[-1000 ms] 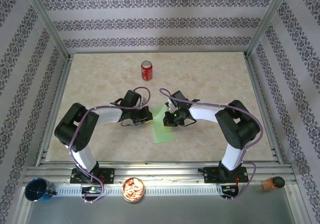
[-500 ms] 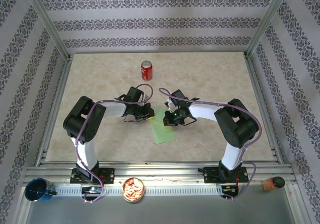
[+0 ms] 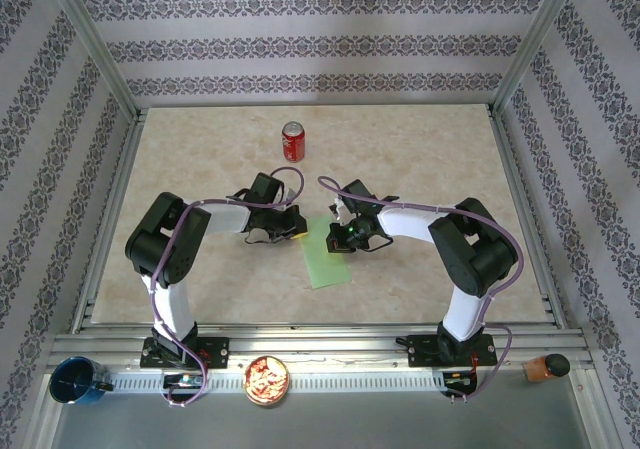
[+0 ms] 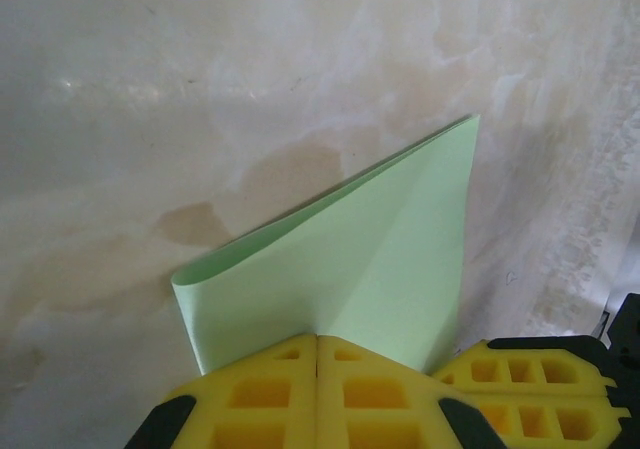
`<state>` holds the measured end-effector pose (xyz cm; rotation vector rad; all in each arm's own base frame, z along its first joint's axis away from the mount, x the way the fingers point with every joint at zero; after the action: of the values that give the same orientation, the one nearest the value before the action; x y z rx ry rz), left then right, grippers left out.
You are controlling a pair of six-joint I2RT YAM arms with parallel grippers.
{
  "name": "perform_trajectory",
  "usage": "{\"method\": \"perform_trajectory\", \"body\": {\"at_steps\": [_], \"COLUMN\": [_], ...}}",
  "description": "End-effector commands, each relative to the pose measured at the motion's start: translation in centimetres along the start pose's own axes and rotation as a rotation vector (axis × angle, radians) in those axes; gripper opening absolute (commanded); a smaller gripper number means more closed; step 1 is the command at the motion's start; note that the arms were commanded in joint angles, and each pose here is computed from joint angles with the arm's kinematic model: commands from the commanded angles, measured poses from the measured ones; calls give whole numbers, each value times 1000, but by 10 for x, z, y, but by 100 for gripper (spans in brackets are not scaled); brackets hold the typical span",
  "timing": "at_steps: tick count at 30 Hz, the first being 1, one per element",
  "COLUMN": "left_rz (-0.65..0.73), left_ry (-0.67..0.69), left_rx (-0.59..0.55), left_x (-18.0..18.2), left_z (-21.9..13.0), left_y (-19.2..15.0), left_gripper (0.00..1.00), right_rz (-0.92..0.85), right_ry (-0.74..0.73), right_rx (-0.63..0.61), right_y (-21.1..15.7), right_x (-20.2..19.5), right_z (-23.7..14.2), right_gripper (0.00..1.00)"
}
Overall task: Fold a paper plane with a square sheet of paper (pick it up from the middle)
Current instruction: First fold the square sheet of paper in half at the center of the table.
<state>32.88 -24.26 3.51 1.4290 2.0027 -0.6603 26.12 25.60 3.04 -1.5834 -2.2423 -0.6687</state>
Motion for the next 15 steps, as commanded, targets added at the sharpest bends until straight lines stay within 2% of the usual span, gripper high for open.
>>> {"method": "perform_trajectory", "body": {"at_steps": [1,15], "left_rz": [42,-40], "left_ry": [-33,64], "left_rx": [-17,-67], "left_x": [-12,35], "left_z": [-11,-6], "left_y": [9,29], "left_gripper": [4,4], "right_rz": [52,62], "right_ry": [-104,-104], "right_rx": [105,111], "right_y": [-28,-31], "right_x": [-27,-27], "right_z": [6,8], "right_gripper": [0,0]}}
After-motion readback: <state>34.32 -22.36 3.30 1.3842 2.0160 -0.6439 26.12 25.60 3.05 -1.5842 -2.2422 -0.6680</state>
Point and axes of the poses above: each hand's point on the last joint's axis, 136 mm out from that joint toward the fingers, its own z axis out along the fingers, its own x axis along the line the jaws close on, y = z × x, the point moved 2 cm from there along -z, back along the fingers, and after that the axes turned 10 degrees about -z, right-handed, at the moved point
